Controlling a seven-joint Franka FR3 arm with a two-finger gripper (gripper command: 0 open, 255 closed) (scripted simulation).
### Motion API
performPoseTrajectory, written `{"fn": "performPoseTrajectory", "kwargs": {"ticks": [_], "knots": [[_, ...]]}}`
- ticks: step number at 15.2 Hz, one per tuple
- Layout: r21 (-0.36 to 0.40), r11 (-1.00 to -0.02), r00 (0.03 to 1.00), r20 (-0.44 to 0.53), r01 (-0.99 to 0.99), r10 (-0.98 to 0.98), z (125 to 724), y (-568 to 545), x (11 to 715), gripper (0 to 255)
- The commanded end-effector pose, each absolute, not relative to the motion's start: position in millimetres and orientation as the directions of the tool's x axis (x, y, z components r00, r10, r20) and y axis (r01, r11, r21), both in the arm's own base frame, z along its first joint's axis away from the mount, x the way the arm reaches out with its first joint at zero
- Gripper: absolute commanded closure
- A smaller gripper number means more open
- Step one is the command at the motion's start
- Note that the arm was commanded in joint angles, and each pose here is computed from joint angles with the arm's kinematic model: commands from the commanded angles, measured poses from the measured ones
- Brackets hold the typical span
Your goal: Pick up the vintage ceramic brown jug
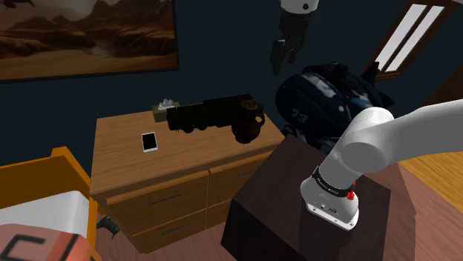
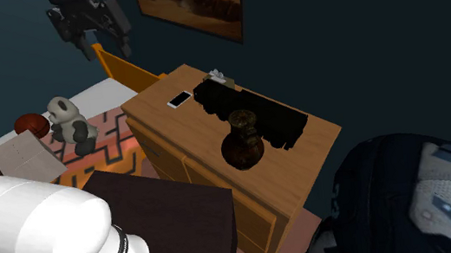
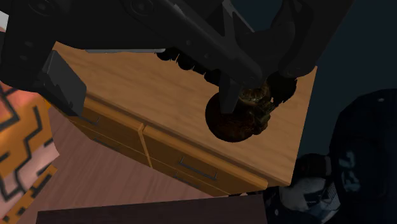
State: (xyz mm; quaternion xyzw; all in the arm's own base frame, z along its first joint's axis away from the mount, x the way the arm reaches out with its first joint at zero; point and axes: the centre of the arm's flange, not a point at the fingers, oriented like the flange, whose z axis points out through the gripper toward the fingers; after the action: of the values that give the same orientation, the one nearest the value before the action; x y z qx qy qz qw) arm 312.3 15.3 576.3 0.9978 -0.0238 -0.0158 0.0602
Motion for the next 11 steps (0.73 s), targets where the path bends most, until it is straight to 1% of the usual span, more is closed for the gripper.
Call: {"fn": "performPoseTrajectory", "kwargs": {"ticks": [1, 11], "knots": [[0.121, -0.992, 0.998, -0.029, -0.046, -0.049, 576.3, 15.3, 312.3, 0], [0.1, -0.986, 0.991, -0.033, 0.13, 0.127, 482.2, -76.3, 333.0, 0]]}}
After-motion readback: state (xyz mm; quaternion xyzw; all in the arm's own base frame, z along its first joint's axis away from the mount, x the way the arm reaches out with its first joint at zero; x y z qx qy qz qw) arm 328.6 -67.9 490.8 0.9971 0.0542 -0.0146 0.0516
